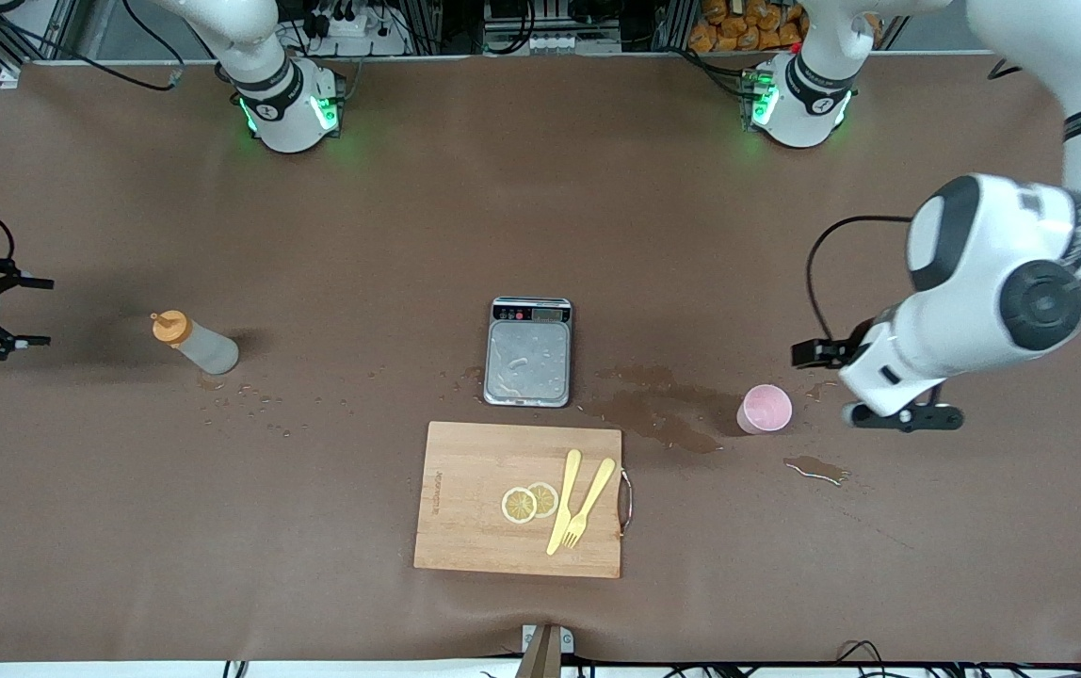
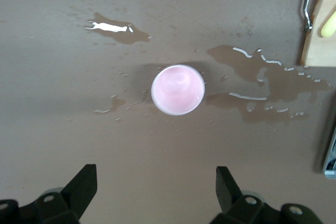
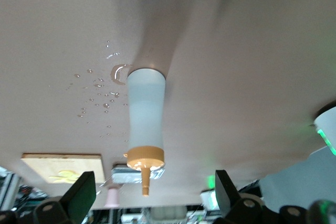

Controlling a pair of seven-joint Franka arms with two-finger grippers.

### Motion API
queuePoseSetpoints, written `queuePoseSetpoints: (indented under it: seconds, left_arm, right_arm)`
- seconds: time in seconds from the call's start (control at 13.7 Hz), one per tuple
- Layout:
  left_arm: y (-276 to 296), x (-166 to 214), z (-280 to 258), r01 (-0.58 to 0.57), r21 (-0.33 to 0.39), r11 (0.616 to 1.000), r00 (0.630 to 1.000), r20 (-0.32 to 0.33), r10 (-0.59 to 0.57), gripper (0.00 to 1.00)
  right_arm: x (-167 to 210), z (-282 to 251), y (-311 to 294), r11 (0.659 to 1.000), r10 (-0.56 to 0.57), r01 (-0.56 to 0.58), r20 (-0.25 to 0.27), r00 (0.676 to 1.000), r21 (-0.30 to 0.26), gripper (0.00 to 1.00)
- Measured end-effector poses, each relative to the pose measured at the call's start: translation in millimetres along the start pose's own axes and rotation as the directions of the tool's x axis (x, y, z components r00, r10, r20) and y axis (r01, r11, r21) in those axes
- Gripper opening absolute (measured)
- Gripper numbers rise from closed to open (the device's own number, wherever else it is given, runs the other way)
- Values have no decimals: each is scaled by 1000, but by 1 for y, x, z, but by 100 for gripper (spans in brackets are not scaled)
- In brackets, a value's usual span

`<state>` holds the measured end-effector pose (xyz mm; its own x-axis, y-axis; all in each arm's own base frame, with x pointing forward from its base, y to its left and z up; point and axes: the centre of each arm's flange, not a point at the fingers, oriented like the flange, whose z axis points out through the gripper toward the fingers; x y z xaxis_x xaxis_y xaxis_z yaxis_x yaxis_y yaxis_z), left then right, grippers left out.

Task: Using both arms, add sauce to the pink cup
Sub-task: 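Reach the left gripper down to the pink cup while the right gripper withdraws, then close the left gripper on the pink cup rim while the right gripper grasps the bottle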

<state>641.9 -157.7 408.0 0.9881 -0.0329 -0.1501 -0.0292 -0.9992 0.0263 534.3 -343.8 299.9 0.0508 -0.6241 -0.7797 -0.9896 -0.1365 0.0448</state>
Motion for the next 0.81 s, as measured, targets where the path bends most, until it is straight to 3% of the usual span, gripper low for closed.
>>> queuePoseSetpoints:
  seconds: [0.15, 0.37, 0.59, 0.81]
  left_arm:
    - [3, 9, 31, 8, 0, 1000, 1000, -15, -8, 100]
    - [-14, 13, 68, 28, -2, 1000, 1000, -9, -28, 100]
    - [-16, 17, 97, 22, -7, 1000, 1000, -16, -22, 100]
    - [-16, 23, 124, -21, -11, 1000, 1000, -11, 21, 100]
  right_arm:
    - [35, 21, 5, 999, 38, -40, 85, 996, 25, 100]
    - [70, 57, 4, 997, 73, -79, 167, 983, 26, 100]
    - [103, 93, 5, 989, 112, -133, 284, 952, 58, 100]
    - [122, 120, 6, 987, 131, -156, 339, 932, 47, 100]
